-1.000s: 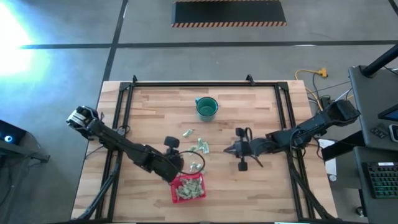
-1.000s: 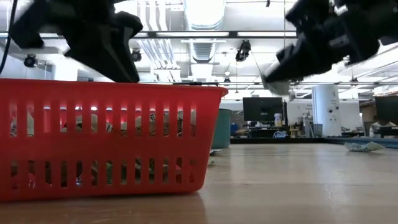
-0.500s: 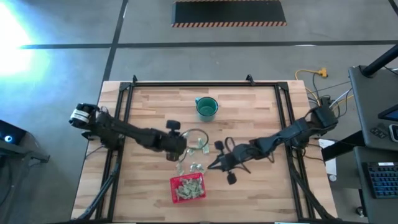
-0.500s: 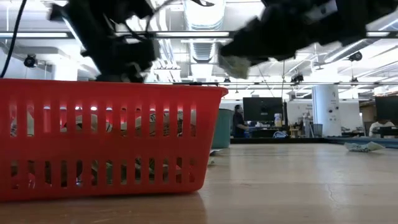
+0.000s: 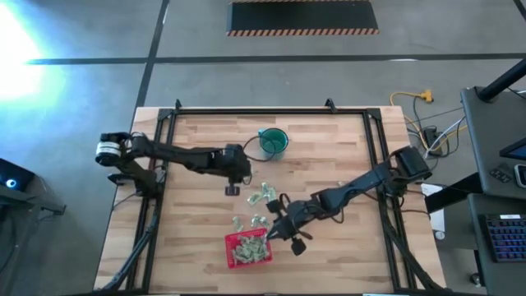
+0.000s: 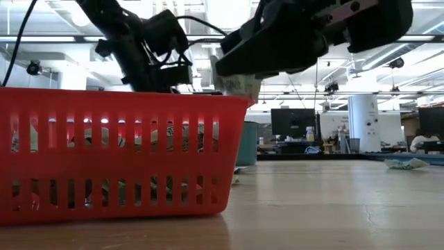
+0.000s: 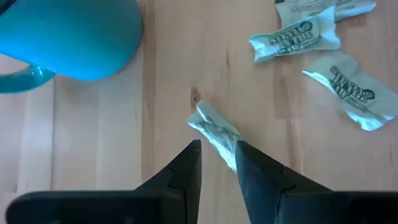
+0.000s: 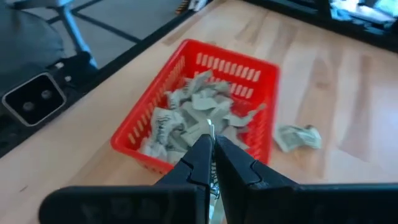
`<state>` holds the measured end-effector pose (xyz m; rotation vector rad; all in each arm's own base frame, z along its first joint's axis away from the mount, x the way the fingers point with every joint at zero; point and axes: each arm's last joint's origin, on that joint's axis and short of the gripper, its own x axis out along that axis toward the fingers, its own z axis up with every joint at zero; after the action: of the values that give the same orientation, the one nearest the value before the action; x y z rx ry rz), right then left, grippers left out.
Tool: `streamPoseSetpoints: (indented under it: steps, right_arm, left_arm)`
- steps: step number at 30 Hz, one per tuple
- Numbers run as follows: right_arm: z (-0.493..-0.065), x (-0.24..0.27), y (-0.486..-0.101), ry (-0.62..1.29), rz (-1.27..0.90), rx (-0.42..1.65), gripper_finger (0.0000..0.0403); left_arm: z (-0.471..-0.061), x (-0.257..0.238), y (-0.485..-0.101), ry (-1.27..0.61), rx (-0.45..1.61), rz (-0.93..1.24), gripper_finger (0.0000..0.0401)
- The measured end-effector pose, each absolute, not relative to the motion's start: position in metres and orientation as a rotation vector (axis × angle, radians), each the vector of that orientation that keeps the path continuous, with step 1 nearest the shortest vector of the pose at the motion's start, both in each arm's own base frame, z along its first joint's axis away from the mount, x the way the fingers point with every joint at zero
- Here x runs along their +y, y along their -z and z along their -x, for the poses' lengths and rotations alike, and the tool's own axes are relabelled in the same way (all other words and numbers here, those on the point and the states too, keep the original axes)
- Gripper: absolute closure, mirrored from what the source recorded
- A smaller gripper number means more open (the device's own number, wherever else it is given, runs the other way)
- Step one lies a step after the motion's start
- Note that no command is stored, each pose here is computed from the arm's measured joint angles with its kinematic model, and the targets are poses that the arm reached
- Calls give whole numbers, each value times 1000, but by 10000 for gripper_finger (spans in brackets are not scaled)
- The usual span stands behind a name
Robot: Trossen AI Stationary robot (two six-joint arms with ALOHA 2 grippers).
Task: Pick and place items into bin
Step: Put the green stevia packet into the red bin
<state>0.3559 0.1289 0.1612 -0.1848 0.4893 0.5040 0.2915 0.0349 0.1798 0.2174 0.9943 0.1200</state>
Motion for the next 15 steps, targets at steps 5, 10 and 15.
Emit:
streamPoseSetpoints:
  steps: [5,10,15]
  right_arm:
    - [-364,132,-157,-528,181,491,392]
    - [-371,137,-156,-533,180,455,392]
    - [-382,147,-146,-569,175,445,392]
  left_arm:
    - [-290,41,-175,-127,987,-194,319]
    - [-287,43,-169,-134,976,-190,319]
    - [-285,44,-166,-141,987,-182,319]
